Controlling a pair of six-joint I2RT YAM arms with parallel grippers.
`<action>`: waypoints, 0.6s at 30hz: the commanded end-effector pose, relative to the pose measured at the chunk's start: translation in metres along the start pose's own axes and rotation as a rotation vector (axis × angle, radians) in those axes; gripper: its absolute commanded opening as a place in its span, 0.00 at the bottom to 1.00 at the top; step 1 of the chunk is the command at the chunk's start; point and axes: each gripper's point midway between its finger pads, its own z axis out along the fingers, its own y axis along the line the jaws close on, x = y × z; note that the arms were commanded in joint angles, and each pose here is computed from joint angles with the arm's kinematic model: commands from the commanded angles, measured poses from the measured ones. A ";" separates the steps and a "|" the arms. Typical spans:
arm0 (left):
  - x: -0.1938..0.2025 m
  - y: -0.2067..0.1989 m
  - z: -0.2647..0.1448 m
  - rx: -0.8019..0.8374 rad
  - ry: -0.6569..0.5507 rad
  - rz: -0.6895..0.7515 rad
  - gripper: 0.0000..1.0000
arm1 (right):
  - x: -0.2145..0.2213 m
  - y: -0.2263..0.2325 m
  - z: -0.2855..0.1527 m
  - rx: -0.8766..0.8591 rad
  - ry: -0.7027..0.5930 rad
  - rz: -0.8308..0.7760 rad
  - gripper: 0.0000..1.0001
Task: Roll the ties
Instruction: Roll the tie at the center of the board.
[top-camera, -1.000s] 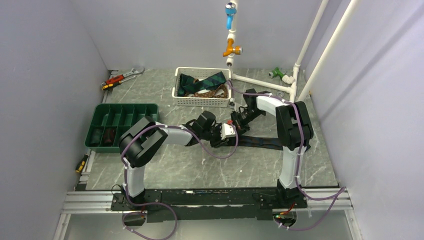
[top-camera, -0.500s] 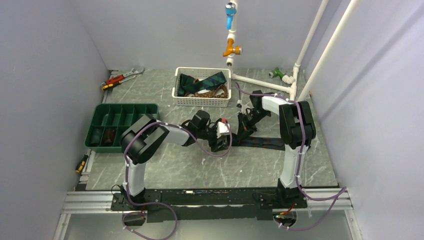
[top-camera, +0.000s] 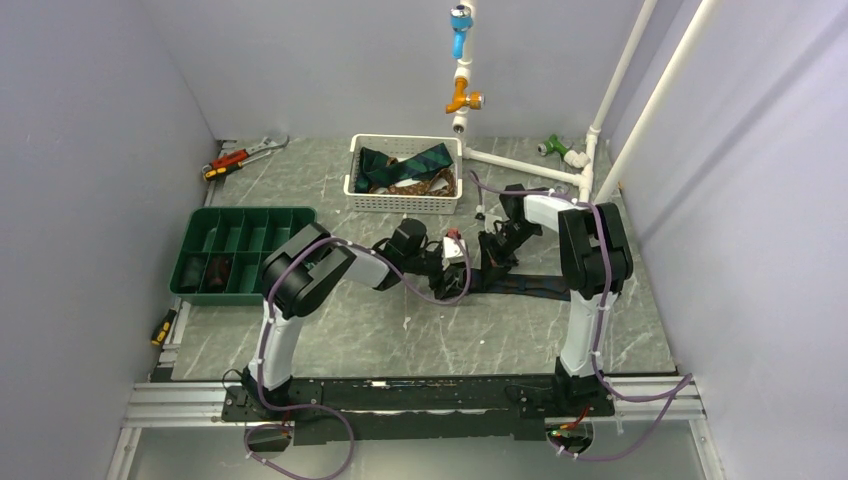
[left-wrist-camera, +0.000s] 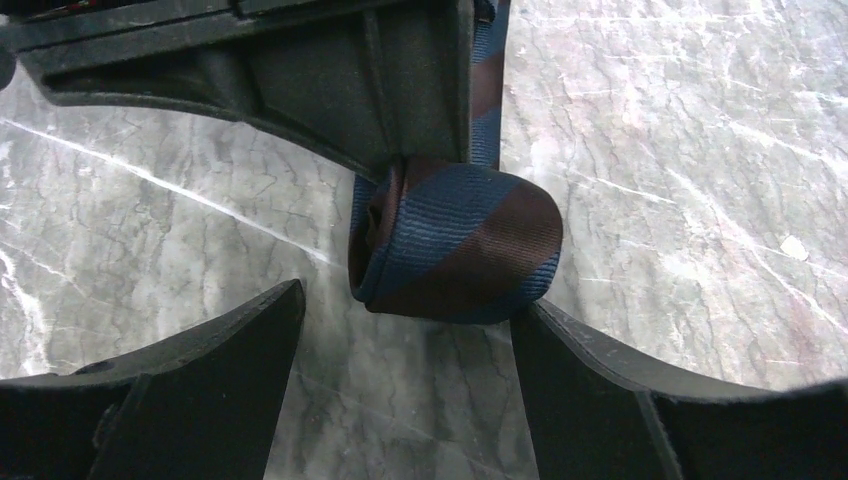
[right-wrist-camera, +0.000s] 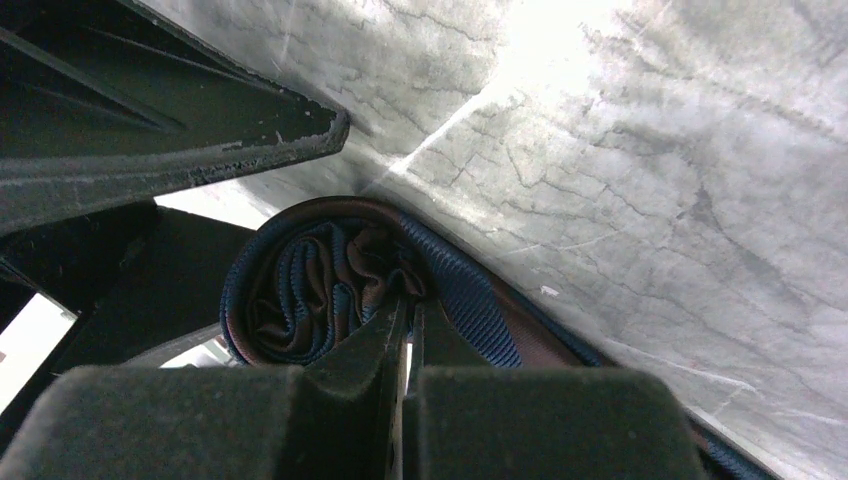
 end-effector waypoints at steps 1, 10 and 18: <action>0.005 -0.024 0.006 0.065 -0.002 0.049 0.81 | -0.019 -0.045 0.031 0.190 -0.007 -0.078 0.00; 0.004 -0.014 0.018 0.048 0.013 0.116 0.81 | -0.022 -0.038 0.036 0.163 0.005 -0.102 0.00; 0.046 -0.015 0.007 0.026 0.188 0.069 0.47 | -0.039 0.003 0.031 0.023 -0.046 -0.162 0.00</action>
